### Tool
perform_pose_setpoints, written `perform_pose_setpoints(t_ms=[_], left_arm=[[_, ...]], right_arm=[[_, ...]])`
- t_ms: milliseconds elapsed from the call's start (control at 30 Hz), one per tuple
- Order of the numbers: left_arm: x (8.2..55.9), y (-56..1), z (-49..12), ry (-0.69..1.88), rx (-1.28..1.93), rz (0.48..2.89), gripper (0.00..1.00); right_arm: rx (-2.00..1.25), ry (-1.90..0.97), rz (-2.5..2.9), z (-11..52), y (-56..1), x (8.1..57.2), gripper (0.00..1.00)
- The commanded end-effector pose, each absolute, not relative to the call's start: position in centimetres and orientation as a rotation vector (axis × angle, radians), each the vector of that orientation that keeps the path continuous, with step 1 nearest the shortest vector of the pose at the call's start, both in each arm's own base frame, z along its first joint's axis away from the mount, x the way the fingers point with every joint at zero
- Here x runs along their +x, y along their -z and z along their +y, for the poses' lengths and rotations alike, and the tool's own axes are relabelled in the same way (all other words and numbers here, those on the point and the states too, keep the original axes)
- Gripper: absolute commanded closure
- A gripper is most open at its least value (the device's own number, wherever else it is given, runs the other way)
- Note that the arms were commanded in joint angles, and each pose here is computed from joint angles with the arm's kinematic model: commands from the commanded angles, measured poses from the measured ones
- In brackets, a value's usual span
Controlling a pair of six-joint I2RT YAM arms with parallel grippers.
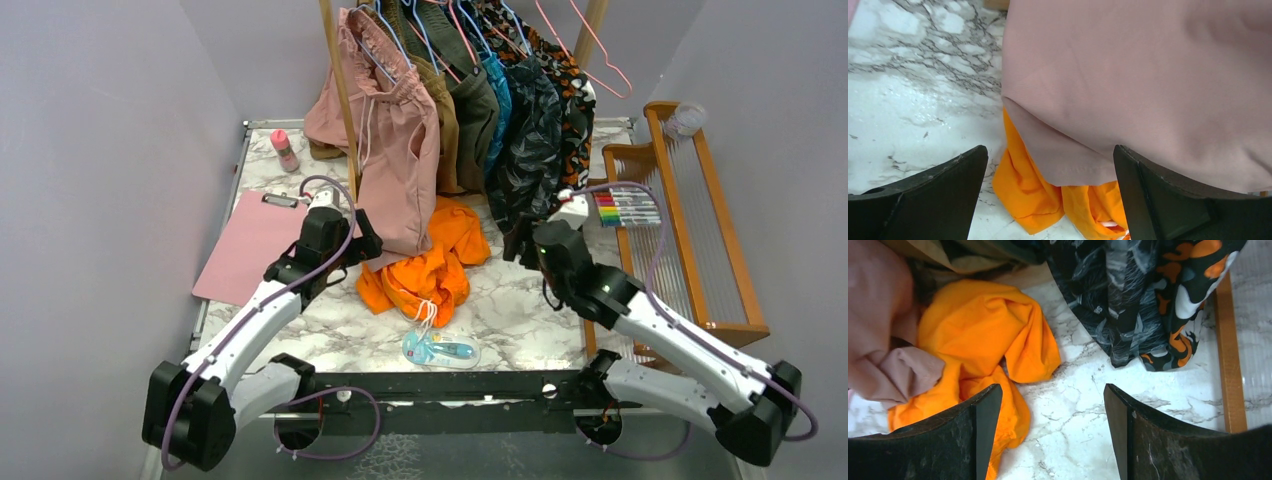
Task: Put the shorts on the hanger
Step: Reset both arms
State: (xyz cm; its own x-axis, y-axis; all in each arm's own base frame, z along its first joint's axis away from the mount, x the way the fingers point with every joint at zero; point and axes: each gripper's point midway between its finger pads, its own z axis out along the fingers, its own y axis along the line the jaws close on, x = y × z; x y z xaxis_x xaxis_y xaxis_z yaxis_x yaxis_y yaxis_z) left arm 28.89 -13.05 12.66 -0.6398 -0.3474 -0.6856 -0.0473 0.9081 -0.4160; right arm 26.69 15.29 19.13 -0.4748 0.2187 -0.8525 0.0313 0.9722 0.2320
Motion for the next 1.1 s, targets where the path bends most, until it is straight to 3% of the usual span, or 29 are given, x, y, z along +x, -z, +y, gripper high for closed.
perform_pose_setpoints(t_ms=[0, 633, 1067], left_arm=[[29.4, -15.6, -11.6, 0.399, -0.263, 2.112, 0.01], [28.9, -18.9, -10.4, 0.411, -0.265, 1.937, 0.01], [29.2, -18.6, -10.5, 0.415, -0.296, 1.951, 0.01]], right_arm=[[0.219, -0.283, 1.888, 14.0, -21.9, 26.6, 0.22], [0.086, -0.446, 1.797, 15.6, -24.0, 25.5, 0.21], [0.086, -0.365, 1.821, 15.0, -22.8, 26.0, 0.22]])
